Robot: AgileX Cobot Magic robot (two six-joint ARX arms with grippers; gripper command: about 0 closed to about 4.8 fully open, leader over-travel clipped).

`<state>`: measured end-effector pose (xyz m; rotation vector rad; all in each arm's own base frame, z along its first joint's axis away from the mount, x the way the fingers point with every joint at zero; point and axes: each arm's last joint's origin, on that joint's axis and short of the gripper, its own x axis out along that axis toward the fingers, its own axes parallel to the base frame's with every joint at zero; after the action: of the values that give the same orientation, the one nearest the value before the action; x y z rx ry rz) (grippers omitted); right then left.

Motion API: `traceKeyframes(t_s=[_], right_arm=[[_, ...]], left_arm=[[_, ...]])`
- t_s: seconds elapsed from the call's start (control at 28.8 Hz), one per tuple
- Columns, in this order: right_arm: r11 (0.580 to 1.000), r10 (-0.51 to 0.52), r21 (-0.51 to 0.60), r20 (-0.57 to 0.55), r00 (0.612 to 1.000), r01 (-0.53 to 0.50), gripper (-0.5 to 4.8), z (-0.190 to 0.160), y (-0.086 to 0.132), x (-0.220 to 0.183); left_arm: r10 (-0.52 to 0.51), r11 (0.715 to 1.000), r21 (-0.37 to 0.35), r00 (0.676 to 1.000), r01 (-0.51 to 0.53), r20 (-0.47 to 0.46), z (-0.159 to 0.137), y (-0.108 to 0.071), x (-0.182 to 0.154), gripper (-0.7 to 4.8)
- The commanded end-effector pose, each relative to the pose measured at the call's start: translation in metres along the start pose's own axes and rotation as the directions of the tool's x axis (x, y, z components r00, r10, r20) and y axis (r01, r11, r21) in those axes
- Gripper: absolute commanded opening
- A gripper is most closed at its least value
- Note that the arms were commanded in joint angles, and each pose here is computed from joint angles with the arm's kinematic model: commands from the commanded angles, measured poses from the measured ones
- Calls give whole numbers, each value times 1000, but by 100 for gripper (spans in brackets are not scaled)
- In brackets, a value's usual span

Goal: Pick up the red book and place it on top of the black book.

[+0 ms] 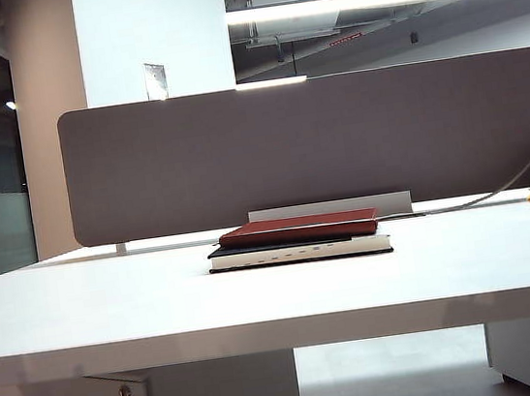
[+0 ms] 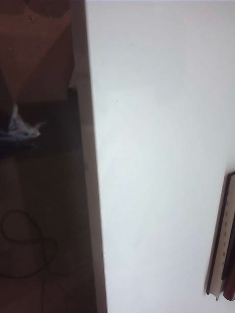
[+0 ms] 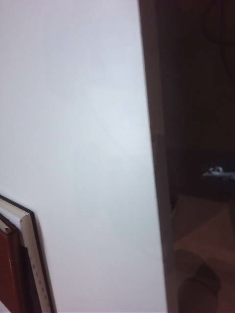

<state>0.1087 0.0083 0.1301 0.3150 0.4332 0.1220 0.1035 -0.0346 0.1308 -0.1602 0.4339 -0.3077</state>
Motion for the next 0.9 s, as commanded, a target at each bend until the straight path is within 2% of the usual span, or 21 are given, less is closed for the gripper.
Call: traceKeyframes(t_s=[0.03,0.31,0.9], right_arm=[[1000,-12,-13,-28,1000,11,-1,-3,-1,0],[1000,-8,-12,-31,999,8,-1,-4,-1,0],[1000,-3,-13,-29,1000,3,-1,-3,-1,0]], left_arm=[[9,1000,1,1000,-9,-1,0,0,0,-6],[8,1000,-1,999,-8,-42,-4,1,0,-6],[16,1000,-1,999,-16,-39,-4,1,0,-6]])
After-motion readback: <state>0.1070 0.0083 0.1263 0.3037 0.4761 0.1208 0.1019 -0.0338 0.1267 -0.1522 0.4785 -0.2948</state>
